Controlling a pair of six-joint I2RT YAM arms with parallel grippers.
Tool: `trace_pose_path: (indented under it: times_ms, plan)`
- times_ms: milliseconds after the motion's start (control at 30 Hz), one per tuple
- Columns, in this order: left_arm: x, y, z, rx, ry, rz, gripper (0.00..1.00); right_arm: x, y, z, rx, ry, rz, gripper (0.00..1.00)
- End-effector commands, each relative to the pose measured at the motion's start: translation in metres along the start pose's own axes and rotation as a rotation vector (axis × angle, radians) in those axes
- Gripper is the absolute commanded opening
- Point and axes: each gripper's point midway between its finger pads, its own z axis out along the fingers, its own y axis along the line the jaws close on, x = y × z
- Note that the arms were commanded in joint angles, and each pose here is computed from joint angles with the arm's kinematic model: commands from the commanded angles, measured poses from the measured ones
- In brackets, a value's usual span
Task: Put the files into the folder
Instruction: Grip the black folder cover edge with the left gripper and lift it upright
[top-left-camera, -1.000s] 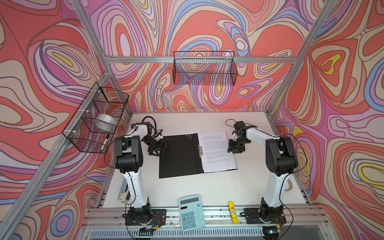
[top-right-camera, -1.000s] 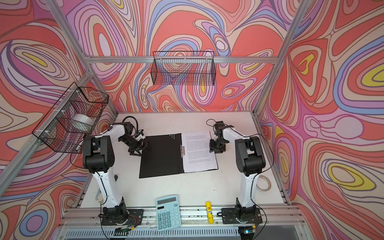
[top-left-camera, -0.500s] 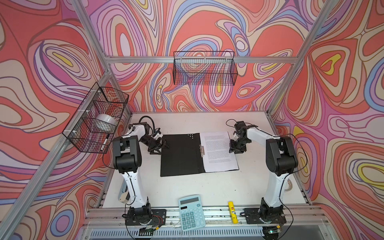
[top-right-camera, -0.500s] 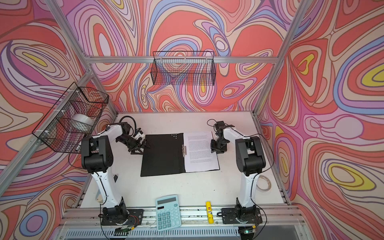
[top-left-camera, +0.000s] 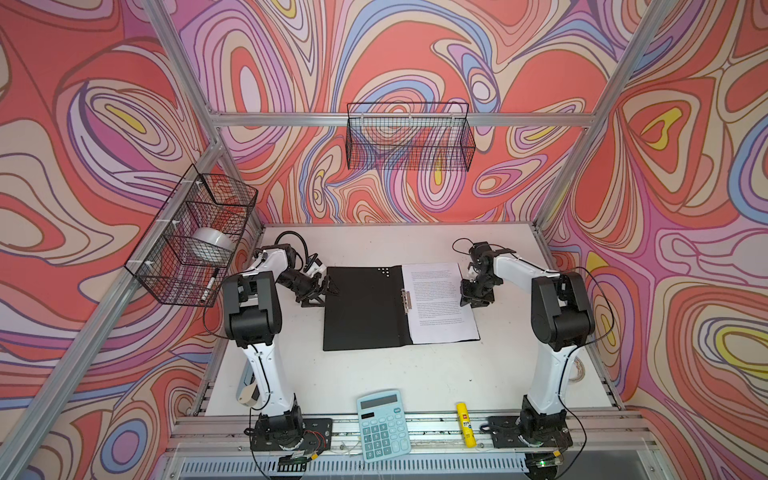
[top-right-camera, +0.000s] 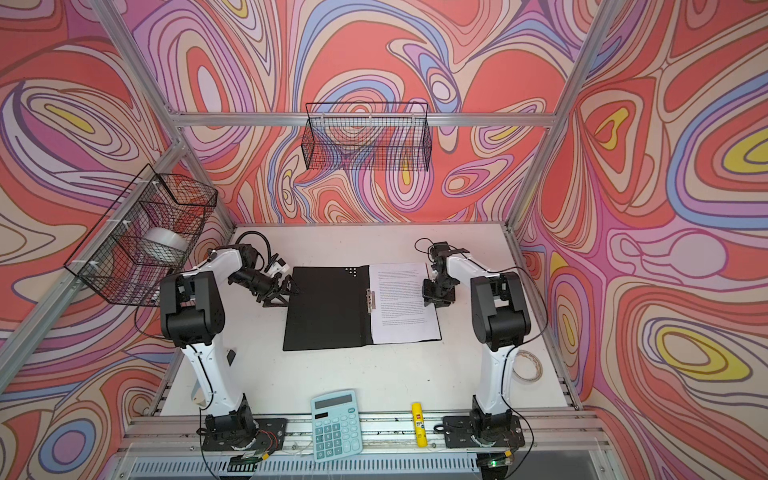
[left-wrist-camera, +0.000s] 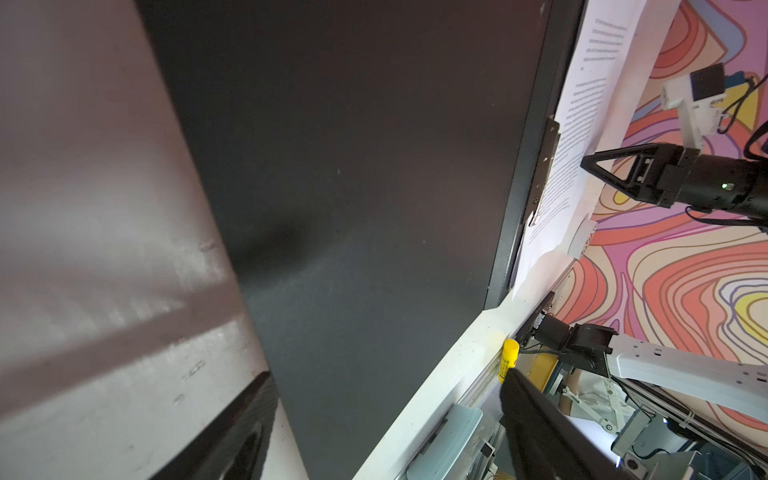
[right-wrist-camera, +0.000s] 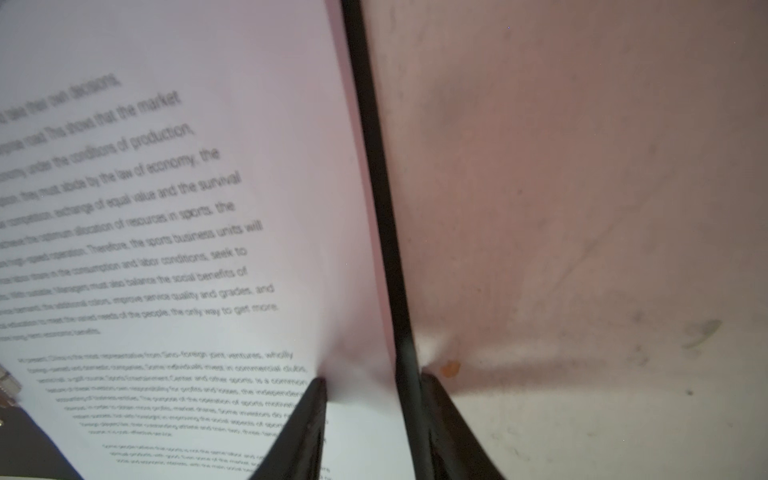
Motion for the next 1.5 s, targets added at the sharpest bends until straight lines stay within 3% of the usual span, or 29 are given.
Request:
trace_pose_path:
  times_ms: [0,1167,1467]
  plan:
    - [0.012,-0.063,-0.007,0.229,0.013,0.05,0.84,0.033,0.01,0.044,-0.057,0.16,0.0,0.4]
    - [0.017,-0.092,-0.025,0.319,-0.014,0.125,0.83,0.034,0.007,0.045,-0.043,0.173,-0.013,0.4]
    - [0.021,-0.113,-0.045,0.314,-0.063,0.201,0.82,0.032,0.014,0.045,-0.067,0.167,-0.006,0.4]
